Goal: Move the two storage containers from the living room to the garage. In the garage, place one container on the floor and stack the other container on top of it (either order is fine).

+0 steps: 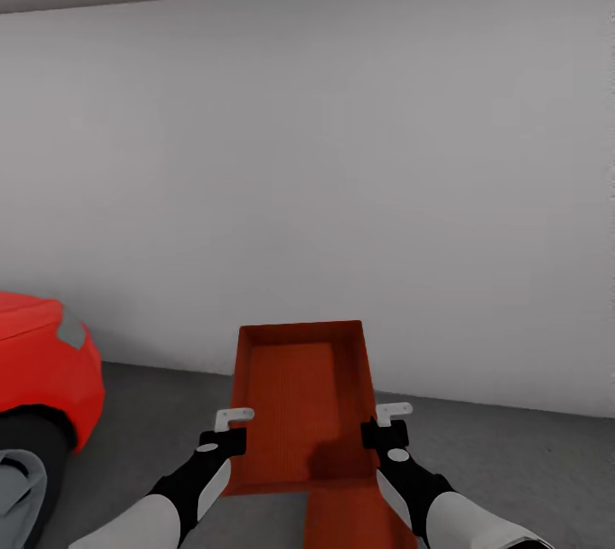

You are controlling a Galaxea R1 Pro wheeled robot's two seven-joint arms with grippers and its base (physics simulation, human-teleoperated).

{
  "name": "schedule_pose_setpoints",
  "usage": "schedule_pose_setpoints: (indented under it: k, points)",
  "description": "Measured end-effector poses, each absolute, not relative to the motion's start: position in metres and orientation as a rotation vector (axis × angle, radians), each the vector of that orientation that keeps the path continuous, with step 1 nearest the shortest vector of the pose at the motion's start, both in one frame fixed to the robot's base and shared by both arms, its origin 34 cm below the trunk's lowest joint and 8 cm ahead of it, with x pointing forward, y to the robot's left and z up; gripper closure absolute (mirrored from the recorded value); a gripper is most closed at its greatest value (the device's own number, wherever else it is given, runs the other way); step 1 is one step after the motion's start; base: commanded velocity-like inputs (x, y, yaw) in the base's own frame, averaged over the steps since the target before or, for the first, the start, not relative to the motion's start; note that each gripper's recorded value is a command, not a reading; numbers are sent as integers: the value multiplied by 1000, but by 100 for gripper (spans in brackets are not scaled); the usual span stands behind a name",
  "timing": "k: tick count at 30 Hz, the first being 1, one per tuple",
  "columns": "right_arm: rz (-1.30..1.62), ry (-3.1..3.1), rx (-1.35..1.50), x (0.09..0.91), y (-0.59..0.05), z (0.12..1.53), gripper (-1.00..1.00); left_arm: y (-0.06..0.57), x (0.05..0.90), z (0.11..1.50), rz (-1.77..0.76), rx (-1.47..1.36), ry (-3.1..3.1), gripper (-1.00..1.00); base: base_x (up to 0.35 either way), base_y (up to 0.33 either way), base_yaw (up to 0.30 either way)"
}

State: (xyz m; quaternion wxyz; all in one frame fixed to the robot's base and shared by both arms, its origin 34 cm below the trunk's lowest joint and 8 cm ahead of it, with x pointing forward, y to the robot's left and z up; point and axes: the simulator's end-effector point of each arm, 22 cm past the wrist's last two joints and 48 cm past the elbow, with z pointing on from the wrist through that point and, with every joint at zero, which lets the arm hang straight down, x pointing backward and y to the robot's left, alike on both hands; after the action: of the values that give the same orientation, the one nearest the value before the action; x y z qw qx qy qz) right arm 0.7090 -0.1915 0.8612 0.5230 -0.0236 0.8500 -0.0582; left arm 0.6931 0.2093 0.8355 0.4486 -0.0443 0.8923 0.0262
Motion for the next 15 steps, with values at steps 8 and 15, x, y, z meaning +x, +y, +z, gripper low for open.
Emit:
schedule_pose_setpoints:
  k: [8,15]
  points:
    - [-140,2036,-54,709,-191,861,100,210,694,836,65,-107,2208,100,245,114,-244]
    - [-138,2037,-53,709,-191,861,100,209,694,836,67,-106,2209,100,36,7,-244]
